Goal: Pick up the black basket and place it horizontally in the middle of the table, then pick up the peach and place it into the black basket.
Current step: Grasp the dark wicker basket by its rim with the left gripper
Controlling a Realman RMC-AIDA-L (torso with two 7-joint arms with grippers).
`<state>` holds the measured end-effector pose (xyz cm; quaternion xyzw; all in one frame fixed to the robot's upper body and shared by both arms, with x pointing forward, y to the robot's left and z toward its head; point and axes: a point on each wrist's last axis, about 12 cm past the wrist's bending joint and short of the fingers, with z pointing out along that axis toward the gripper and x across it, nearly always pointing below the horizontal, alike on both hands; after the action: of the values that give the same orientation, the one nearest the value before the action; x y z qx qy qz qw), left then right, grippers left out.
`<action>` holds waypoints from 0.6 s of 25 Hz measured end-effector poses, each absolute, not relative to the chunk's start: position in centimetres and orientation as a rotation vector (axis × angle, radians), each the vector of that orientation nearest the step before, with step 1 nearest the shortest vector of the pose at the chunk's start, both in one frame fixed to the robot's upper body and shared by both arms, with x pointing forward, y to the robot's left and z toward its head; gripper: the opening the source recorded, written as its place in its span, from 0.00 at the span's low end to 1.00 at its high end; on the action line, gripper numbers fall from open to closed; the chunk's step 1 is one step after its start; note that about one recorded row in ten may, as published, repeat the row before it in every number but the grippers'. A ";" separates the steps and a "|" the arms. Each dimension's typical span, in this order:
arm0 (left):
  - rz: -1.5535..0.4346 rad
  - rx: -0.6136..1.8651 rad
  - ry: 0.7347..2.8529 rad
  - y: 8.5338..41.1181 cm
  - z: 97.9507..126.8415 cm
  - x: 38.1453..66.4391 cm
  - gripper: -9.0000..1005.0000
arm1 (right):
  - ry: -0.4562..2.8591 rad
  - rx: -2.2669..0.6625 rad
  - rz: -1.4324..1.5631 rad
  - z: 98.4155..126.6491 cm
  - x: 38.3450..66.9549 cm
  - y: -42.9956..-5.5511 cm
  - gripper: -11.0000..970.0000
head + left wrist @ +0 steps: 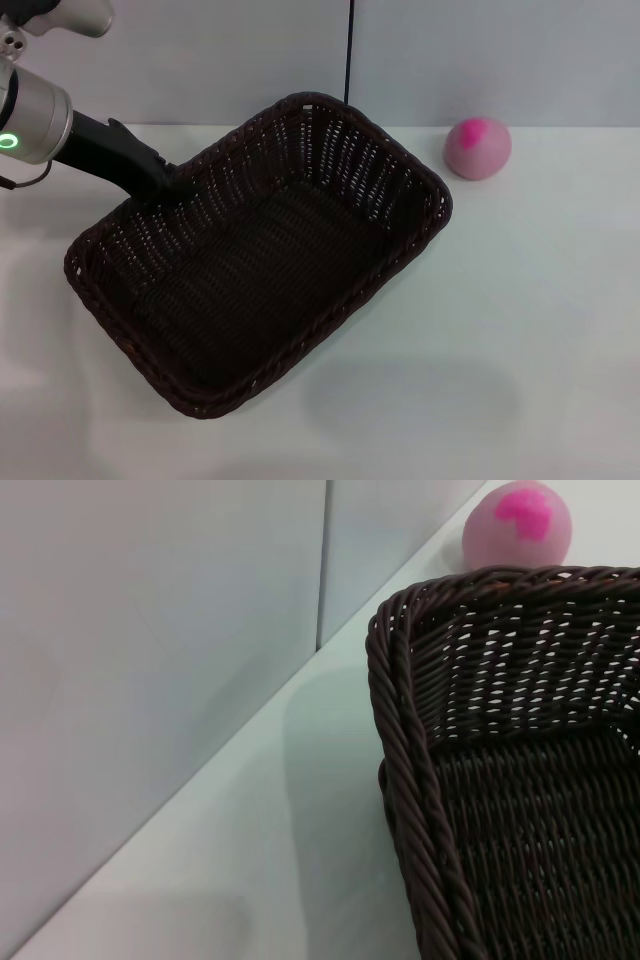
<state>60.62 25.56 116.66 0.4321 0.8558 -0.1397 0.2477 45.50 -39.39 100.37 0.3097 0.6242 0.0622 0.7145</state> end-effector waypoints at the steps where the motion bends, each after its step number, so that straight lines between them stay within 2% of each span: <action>1: -0.376 1.183 2.330 25.5 116.6 60.6 0.26 | 1.383 0.687 0.138 100.4 45.5 -39.4 0.69; 9: -0.317 1.272 2.290 24.7 116.5 60.3 0.22 | 1.392 0.693 0.137 100.2 45.5 -39.4 0.68; 15: -0.373 1.278 2.214 24.6 116.8 60.0 0.22 | 1.401 0.699 0.136 100.1 45.6 -39.4 0.68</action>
<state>60.05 24.65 116.76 0.4756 0.8239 -0.1388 0.2753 45.55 -39.39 100.12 0.3145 0.6307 0.0610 0.7068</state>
